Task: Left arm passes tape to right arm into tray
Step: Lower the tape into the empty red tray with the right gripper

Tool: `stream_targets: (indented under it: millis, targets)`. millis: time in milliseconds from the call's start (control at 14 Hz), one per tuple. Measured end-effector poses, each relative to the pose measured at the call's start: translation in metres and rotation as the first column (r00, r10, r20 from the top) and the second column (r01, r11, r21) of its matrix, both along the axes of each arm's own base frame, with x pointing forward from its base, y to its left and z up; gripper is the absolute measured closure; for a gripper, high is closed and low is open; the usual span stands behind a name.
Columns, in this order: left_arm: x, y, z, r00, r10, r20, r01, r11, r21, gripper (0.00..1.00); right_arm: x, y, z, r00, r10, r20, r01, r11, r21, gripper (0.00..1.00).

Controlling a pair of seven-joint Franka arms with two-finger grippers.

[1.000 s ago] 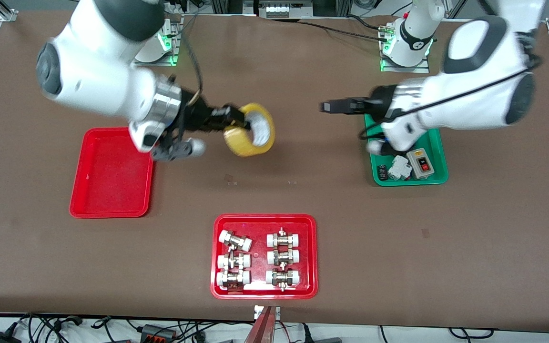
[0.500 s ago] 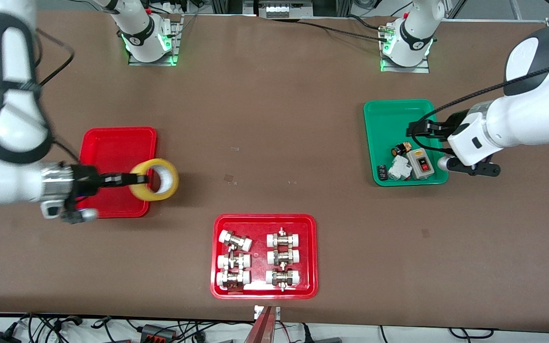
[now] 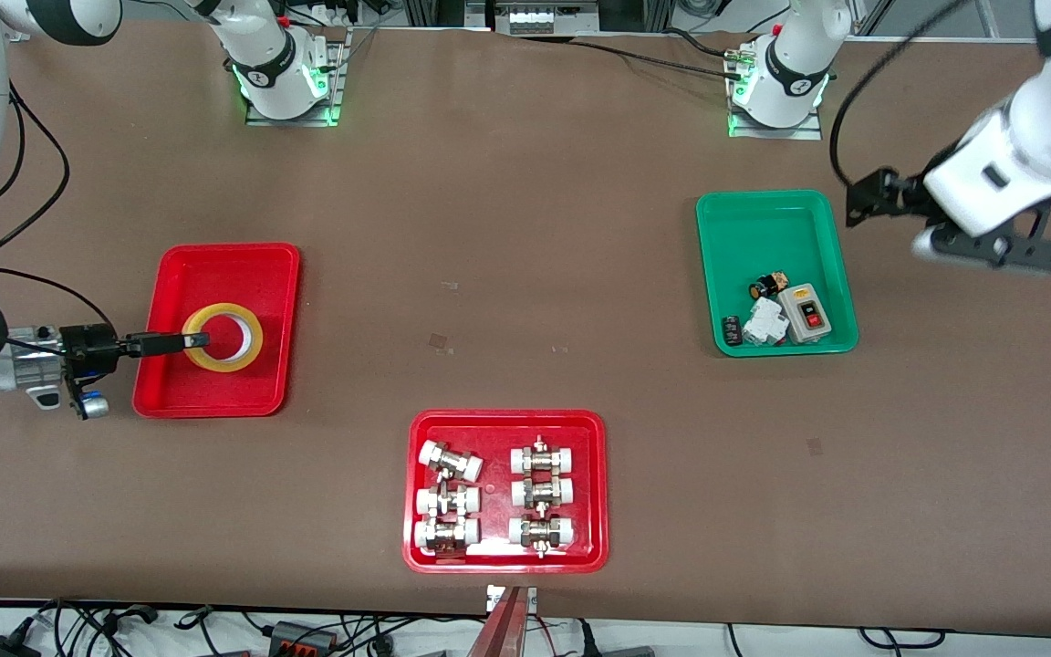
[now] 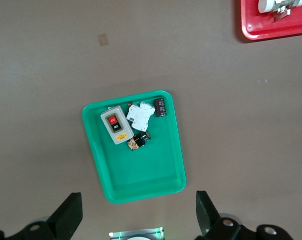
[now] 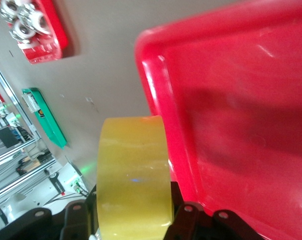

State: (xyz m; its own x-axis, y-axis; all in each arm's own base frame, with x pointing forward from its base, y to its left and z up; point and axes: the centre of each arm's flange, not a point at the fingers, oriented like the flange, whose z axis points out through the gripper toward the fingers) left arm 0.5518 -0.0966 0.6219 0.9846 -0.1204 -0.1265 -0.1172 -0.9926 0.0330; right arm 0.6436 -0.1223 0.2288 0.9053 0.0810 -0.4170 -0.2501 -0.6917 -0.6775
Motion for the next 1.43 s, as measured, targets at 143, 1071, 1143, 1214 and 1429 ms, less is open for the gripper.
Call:
stream_targets:
  millis: [143, 1071, 1143, 1214, 1429]
  targets:
    - [-0.015, -0.013, 0.013, 1.000, -0.005, 0.018, 0.005, 1.000, 0.008, 0.00, -0.012, -0.004, -0.016, 0.999, 0.044, -0.005, -0.044, 0.999, 0.003, 0.46]
    - [0.008, 0.049, 0.030, 0.984, 0.118, 0.131, -0.117, 0.993, -0.017, 0.00, -0.032, -0.028, -0.059, 0.997, 0.074, 0.016, -0.075, 0.997, 0.033, 0.30]
    - [0.007, 0.051, 0.032, 0.984, 0.120, 0.134, -0.120, 0.993, -0.013, 0.00, -0.031, -0.027, -0.059, 0.997, 0.078, 0.019, -0.078, 0.996, 0.035, 0.19]
    - [0.008, 0.053, 0.031, 0.983, 0.123, 0.133, -0.123, 0.992, -0.008, 0.00, -0.031, -0.025, -0.059, 0.996, 0.088, 0.023, -0.089, 0.996, 0.031, 0.11]
    - [0.009, 0.062, 0.024, 0.984, 0.139, 0.114, -0.140, 0.990, -0.003, 0.00, -0.029, -0.020, -0.069, 0.987, 0.157, 0.039, -0.154, 0.985, -0.074, 0.00]
